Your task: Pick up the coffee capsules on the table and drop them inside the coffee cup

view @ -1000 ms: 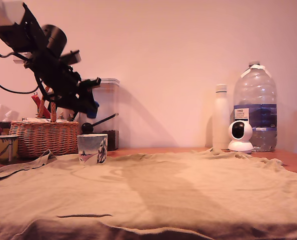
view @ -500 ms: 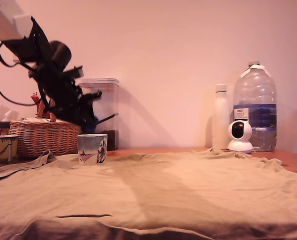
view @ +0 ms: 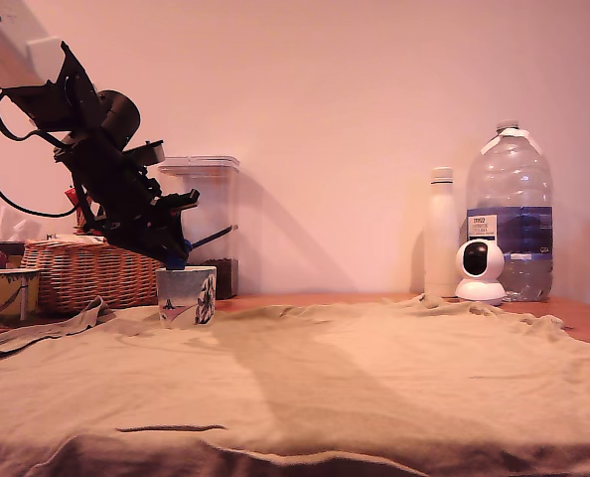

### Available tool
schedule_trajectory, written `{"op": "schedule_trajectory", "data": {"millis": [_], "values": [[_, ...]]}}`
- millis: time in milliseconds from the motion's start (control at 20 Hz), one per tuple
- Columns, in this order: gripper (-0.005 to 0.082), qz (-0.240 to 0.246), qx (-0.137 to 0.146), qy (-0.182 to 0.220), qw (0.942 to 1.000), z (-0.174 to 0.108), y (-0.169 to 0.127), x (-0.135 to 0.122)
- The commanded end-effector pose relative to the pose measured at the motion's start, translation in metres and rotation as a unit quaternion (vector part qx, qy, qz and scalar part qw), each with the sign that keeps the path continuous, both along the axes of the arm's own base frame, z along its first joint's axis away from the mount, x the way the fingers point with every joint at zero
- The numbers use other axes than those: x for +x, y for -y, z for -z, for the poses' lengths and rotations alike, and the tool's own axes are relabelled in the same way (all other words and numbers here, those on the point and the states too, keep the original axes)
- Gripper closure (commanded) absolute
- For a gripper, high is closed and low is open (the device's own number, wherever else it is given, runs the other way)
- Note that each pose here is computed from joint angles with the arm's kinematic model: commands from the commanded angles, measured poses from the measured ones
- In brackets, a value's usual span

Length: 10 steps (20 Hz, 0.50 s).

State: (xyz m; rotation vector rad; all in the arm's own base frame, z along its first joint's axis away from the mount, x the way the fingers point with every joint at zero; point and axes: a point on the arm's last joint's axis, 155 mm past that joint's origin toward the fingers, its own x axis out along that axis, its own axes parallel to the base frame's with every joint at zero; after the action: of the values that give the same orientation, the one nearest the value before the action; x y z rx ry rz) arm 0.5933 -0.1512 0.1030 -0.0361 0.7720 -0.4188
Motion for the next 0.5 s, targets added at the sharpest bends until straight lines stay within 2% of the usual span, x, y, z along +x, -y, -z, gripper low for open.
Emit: {"op": "schedule_trajectory", "data": {"millis": [0,150,200,450], "values": [[0.056,0.001,0.002,-0.001,1.0,0.0089,-0.0013,0.0034],[0.0219,0.007,0.007,0.002,1.0,0.0087,-0.0013,0.0033],[0.0178,0.009,0.009,0.001,0.9999,0.0093,-0.0013,0.0027],[0.0183,0.01,0.011,-0.001,0.9999,0.0098,-0.0014,0.0017]]}}
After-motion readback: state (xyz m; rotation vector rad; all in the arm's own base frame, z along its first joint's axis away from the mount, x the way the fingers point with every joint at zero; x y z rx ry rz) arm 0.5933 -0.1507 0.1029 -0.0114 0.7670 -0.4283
